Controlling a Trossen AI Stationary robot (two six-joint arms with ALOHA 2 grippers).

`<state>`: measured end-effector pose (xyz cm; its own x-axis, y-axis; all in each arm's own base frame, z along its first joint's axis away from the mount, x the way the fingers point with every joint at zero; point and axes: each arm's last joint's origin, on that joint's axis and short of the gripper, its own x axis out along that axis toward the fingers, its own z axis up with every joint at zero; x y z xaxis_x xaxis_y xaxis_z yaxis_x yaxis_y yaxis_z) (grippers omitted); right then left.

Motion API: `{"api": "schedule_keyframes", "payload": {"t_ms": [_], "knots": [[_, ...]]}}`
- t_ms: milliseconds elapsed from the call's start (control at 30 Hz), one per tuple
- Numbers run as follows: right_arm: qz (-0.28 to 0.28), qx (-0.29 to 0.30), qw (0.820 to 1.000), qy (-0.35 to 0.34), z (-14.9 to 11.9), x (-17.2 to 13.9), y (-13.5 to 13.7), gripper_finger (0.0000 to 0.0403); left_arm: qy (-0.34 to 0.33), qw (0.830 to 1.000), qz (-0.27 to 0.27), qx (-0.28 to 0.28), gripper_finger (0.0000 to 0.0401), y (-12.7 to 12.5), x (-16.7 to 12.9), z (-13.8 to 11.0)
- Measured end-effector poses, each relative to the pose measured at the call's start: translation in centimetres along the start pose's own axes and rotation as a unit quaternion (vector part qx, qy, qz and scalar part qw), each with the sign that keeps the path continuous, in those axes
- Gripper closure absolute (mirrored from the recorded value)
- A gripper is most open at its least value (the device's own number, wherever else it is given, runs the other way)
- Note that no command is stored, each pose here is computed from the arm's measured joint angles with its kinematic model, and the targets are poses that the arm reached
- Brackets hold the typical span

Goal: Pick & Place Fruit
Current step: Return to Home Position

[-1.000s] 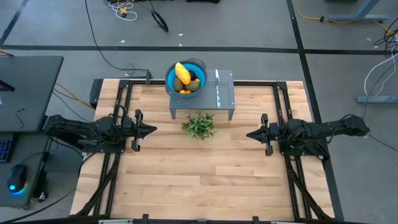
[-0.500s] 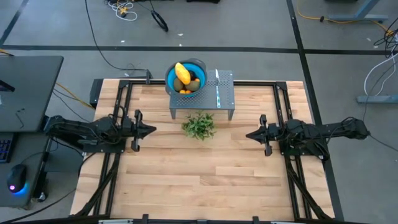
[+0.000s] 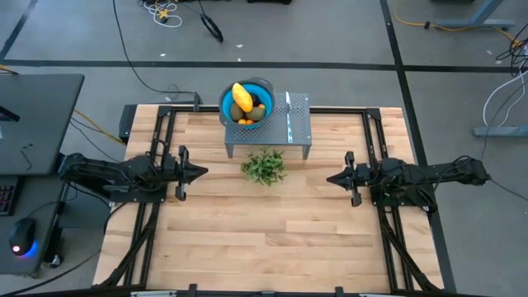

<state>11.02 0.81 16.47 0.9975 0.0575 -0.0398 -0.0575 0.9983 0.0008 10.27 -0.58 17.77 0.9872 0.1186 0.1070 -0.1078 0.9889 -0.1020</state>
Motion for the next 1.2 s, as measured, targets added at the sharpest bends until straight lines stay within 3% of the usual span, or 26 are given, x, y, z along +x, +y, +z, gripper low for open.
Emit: {"api": "schedule_keyframes", "payload": {"t_ms": [233, 400, 633, 767, 967, 1200], "knots": [[-0.002, -0.017, 1.0, -0.012, 0.2, -0.3, 0.0, 0.0394, 0.03, 0.999, -0.001, 0.009, 0.0396, 0.0, -0.1, 0.0], [-0.04, -0.018, 0.998, 0.04, -0.8, -0.4, -0.2, 0.0394, 0.031, 0.999, 0.009, 0.018, 0.0384, 0.1, -0.2, -0.6], [-0.015, -0.018, 0.999, 0.037, -0.8, -0.4, -0.1, 0.0394, 0.03, 0.999, -0.008, 0.038, 0.0396, 0.0, -0.2, -0.6], [-0.035, -0.02, 0.998, 0.037, -0.8, -0.4, -0.2, 0.0394, 0.034, 0.998, -0.007, 0.052, 0.0385, 0.1, -0.2, -0.7], [-0.13, -0.022, 0.991, 0.029, -0.6, -0.4, -0.8, 0.0394, 0.024, 0.996, -0.005, 0.087, 0.0371, 0.1, -0.2, -0.5], [-0.122, -0.016, 0.992, 0.03, -0.6, -0.4, -0.7, 0.0394, 0.048, 0.997, 0.032, 0.058, 0.0388, 0.3, -0.2, -1.0]]}}
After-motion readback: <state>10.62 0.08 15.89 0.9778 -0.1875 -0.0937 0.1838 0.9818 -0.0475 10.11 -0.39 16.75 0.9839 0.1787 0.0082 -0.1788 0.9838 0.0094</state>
